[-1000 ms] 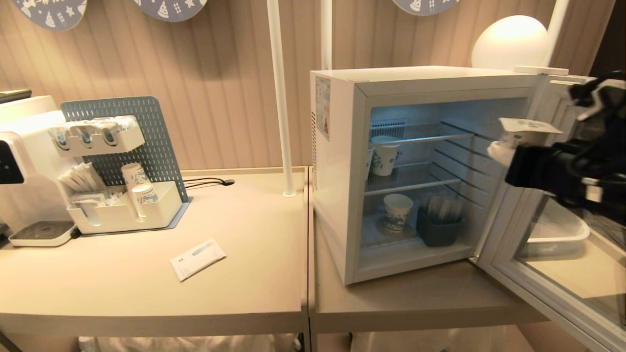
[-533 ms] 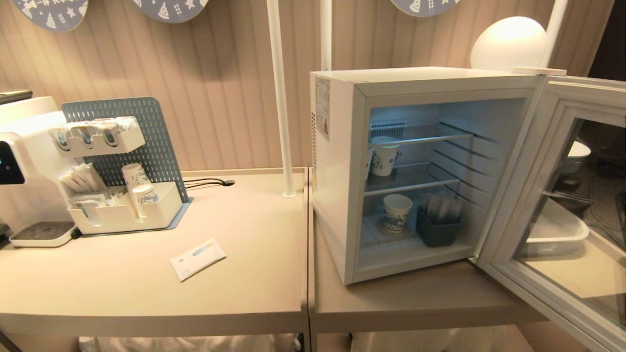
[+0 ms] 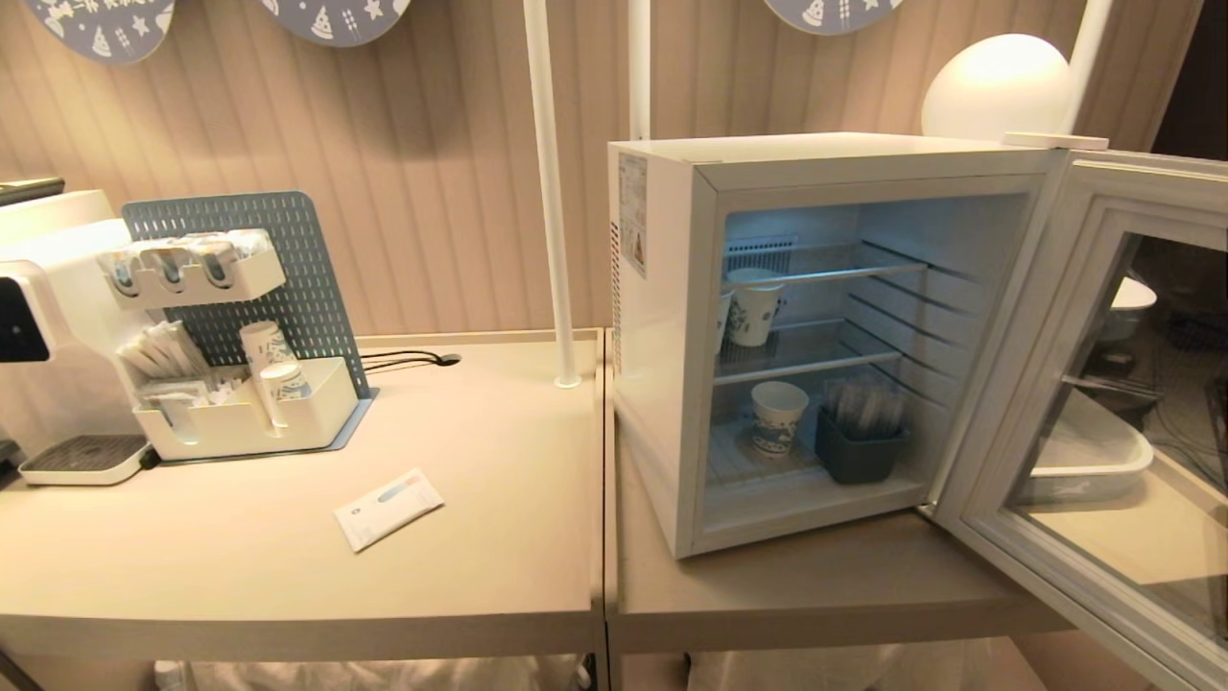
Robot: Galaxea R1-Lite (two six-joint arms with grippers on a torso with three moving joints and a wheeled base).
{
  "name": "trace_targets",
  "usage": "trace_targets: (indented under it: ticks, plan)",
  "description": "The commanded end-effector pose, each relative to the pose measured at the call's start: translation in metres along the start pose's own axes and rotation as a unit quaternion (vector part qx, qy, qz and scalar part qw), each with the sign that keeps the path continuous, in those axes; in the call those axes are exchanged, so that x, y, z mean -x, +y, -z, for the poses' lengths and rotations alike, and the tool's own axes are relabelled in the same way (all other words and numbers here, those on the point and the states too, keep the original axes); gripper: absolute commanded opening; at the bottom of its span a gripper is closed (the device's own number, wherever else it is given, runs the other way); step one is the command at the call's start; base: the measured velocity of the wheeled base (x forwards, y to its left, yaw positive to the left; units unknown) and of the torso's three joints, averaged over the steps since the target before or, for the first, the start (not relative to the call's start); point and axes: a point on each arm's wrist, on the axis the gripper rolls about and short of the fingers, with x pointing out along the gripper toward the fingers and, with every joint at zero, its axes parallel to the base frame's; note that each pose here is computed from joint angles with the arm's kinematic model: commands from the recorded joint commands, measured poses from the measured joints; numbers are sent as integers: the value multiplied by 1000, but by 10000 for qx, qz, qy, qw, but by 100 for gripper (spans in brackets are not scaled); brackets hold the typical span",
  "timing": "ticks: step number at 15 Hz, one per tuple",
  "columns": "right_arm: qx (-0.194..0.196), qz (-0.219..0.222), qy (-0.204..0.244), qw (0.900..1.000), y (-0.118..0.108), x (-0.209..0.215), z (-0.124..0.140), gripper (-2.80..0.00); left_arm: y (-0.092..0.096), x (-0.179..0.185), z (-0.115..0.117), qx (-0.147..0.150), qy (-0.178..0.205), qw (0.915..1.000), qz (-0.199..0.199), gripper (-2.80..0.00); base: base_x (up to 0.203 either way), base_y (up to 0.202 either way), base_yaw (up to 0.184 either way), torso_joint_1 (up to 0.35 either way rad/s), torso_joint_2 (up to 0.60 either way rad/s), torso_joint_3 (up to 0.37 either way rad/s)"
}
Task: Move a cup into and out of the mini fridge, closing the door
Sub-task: Place the yoghurt on the table
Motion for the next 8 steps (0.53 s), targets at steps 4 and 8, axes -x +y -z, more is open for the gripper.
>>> trace_targets:
  ticks: [4,8]
  plan:
    - [676,-2101,311,9748,4,-4,66,-280,0,0,0,1,6,10000,1,-280,0,0,0,0,0,0]
    - [898,-2183,305,9713,4,-2,64,-280,0,0,0,1,6,10000,1,-280,0,0,0,0,0,0]
